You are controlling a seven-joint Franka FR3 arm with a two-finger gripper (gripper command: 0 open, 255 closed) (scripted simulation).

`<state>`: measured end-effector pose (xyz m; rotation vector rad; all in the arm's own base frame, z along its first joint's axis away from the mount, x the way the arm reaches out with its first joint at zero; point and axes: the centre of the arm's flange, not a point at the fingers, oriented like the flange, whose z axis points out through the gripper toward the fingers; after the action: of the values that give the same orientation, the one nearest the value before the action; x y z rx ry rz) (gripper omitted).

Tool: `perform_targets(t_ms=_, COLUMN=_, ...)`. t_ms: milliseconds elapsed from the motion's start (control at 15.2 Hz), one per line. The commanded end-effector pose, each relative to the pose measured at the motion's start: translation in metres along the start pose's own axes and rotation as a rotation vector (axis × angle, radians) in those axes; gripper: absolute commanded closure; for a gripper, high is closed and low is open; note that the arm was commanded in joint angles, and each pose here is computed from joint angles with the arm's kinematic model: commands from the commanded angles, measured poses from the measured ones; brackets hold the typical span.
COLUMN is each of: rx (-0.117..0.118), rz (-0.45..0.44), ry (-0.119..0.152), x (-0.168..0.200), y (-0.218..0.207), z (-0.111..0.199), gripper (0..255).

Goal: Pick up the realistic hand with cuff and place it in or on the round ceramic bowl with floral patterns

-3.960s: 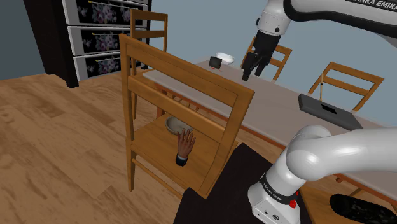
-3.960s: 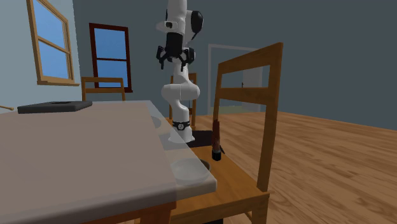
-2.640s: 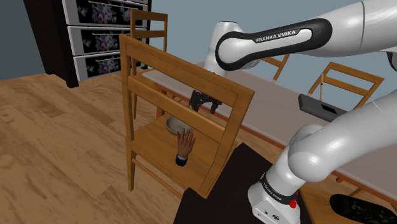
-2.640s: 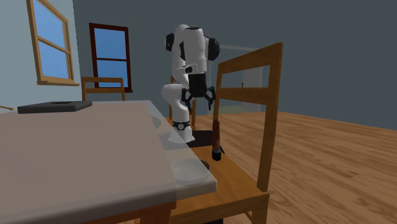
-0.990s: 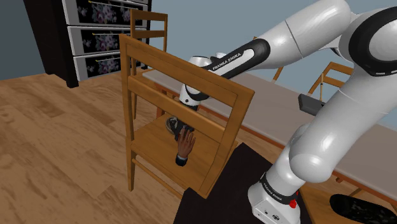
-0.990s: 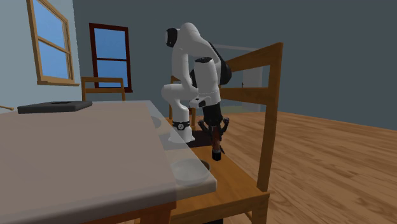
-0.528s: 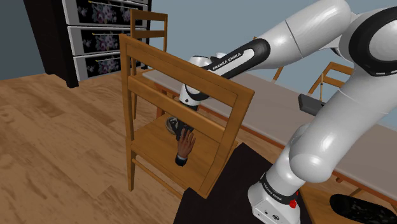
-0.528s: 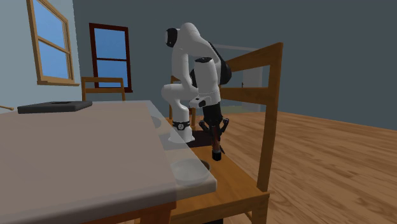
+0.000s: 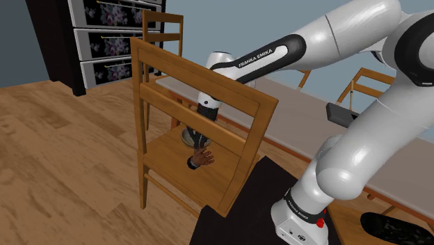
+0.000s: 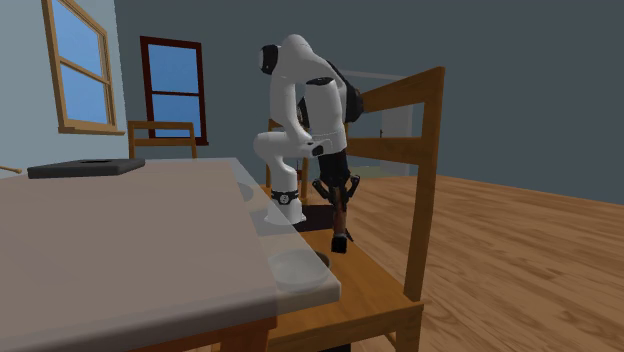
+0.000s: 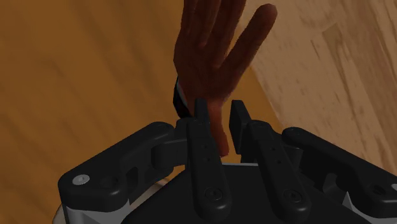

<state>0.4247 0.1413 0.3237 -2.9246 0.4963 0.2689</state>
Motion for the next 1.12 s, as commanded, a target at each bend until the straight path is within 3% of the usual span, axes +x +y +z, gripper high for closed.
perform_targets(t_ms=0, rx=0.0, rz=-0.002, ry=0.001, x=-0.002, y=-0.002, z=-0.011, gripper=255)
perform_targets(t_ms=1056, rx=0.0, rz=-0.002, ry=0.001, x=-0.019, y=-0.012, z=-0.09, gripper=255)
